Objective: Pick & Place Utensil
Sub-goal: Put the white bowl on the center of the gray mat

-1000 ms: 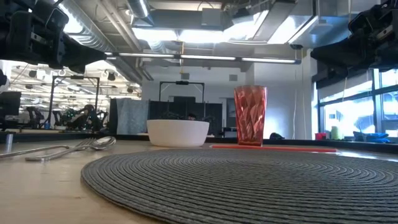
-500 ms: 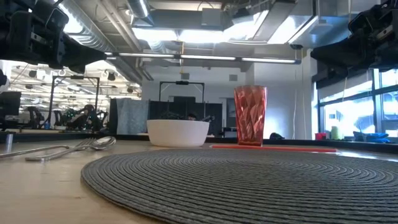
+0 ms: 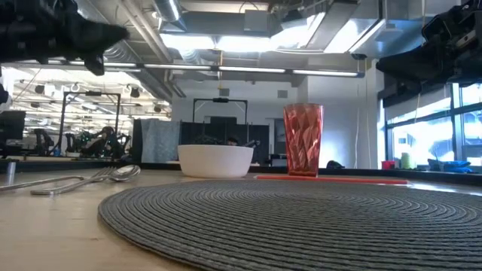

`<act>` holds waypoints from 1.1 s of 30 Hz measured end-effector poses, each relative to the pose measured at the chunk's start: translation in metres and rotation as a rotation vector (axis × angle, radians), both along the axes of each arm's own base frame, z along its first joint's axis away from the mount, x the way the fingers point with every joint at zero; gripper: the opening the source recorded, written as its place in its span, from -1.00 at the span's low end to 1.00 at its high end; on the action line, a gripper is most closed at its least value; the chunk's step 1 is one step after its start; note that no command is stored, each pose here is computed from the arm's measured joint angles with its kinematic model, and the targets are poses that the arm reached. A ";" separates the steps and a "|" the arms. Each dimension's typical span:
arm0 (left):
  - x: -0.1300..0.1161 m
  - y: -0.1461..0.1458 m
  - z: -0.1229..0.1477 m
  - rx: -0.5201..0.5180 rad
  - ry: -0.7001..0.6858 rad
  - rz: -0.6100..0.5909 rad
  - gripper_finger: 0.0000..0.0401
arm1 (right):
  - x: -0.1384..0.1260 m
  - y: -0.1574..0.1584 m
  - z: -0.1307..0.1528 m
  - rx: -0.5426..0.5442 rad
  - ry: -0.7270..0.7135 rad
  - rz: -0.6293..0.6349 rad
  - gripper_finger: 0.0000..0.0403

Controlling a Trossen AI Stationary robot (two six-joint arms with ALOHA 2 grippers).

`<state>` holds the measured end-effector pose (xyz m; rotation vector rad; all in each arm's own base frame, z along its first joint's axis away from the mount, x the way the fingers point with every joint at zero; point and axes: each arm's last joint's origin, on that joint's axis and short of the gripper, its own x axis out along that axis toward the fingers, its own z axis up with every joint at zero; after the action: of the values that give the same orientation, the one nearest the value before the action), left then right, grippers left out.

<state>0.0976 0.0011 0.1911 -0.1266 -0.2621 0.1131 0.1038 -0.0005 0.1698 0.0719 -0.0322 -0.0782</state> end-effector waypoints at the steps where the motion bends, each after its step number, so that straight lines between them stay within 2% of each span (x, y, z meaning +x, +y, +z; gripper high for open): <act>1: -0.001 0.000 0.003 -0.020 -0.034 -0.004 -0.97 | 0.000 0.000 0.000 0.000 0.000 0.000 -0.77; 5: -0.003 0.001 0.008 -0.058 -0.092 0.034 -0.97 | 0.000 0.000 0.000 0.006 0.000 0.000 -0.77; 10: -0.003 0.007 0.007 -0.143 -0.077 0.217 -0.99 | 0.000 0.000 0.000 0.085 -0.007 0.004 -0.77; 16: 0.008 0.012 0.003 -0.160 0.206 0.308 -0.99 | 0.000 0.000 0.000 0.160 -0.013 0.007 -0.77; 19: 0.017 0.015 0.012 -0.136 0.289 0.341 -0.99 | 0.000 0.000 0.000 0.158 -0.017 0.006 -0.77; 22: 0.033 0.020 0.023 -0.092 0.383 0.374 -0.99 | 0.000 0.000 0.000 0.157 -0.017 0.006 -0.77; 29: 0.093 0.050 0.046 -0.089 0.764 0.290 -0.98 | 0.000 0.000 0.002 0.138 -0.027 0.005 -0.77; 33: 0.131 0.072 0.051 -0.040 0.869 0.249 -0.95 | 0.000 0.000 0.002 0.128 -0.031 0.005 -0.77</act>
<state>0.2287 0.0729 0.2422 -0.0741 0.5948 0.4058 0.1037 -0.0005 0.1718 0.2009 -0.0579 -0.0743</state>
